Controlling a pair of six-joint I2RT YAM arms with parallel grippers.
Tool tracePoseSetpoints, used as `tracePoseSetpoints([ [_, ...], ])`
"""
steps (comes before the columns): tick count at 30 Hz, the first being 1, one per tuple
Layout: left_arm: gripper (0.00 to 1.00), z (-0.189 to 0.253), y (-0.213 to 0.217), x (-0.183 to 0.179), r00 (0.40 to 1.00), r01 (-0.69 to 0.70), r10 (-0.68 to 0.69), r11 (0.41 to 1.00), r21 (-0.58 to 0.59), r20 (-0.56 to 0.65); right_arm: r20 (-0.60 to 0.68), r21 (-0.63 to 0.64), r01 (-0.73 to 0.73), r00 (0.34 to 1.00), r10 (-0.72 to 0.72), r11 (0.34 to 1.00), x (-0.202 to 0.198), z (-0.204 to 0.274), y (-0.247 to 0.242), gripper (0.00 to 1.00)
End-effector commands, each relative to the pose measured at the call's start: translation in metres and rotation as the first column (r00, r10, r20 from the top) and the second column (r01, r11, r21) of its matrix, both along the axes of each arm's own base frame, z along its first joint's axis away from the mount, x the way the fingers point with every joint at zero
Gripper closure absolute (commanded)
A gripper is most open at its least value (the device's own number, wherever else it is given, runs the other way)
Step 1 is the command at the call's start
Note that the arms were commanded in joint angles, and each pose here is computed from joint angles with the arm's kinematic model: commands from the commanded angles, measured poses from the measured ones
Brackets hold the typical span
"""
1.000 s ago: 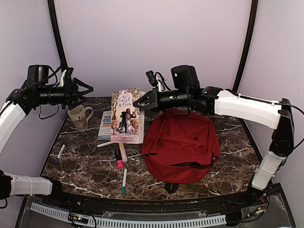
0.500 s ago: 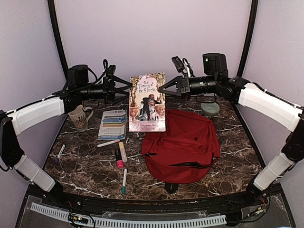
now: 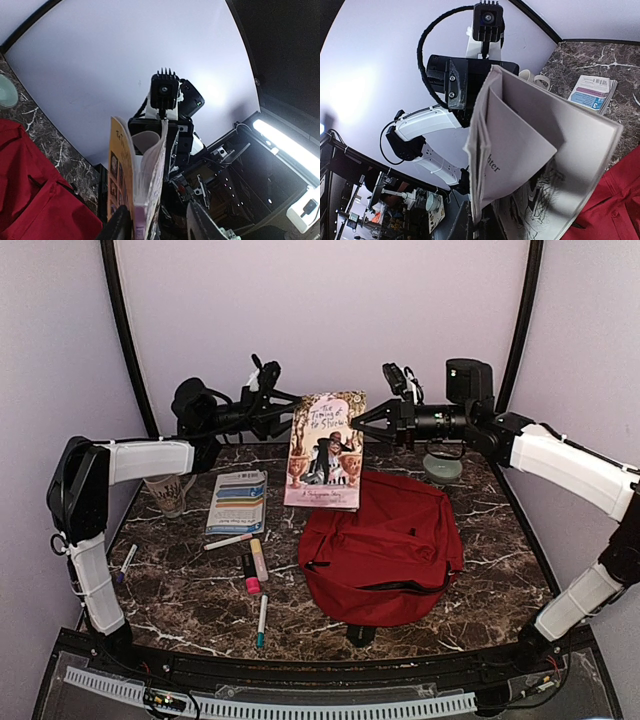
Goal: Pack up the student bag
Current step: Pass from the right arm to the left
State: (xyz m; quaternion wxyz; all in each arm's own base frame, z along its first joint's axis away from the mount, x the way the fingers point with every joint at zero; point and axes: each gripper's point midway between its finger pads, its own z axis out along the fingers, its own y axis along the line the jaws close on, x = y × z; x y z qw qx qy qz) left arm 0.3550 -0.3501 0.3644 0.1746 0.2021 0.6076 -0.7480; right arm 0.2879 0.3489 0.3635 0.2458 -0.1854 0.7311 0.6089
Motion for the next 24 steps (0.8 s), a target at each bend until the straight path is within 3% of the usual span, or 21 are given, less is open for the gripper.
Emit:
tracePoseSetpoints([
  [1,0.62,0.038,-0.004,-0.038,0.983,0.135,-0.128,0.99,-0.05,0.132,0.053,0.055,0.038,0.998,-0.041,0.998,0.008,0.02,0.0,1.0],
  [5,0.68,0.028,-0.013,-0.045,0.976,0.182,-0.179,0.983,-0.012,0.123,0.041,0.011,0.079,0.996,-0.08,0.997,0.012,0.01,-0.004,1.0],
  [14,1.0,0.014,-0.033,-0.048,0.98,0.19,-0.192,0.98,0.059,0.042,0.047,-0.092,0.145,0.989,-0.141,0.985,0.011,-0.004,-0.018,1.0],
  [17,1.0,0.013,-0.037,-0.045,0.987,0.16,-0.162,0.984,0.074,0.02,0.051,-0.132,0.179,0.984,-0.173,0.975,0.016,-0.01,-0.022,1.0],
  [19,1.0,0.011,-0.038,-0.04,0.993,0.118,-0.118,0.989,0.085,-0.008,0.045,-0.151,0.196,0.981,-0.191,0.969,0.019,-0.013,-0.025,0.87],
  [22,1.0,0.009,-0.039,-0.032,0.997,0.053,-0.047,0.994,0.093,-0.061,-0.001,-0.181,0.218,0.975,-0.222,0.959,0.024,-0.02,-0.035,0.53],
  [24,1.0,0.011,-0.038,-0.028,0.996,0.013,-0.004,0.996,0.094,-0.089,-0.033,-0.209,0.248,0.965,-0.261,0.946,0.029,-0.028,-0.048,0.42],
])
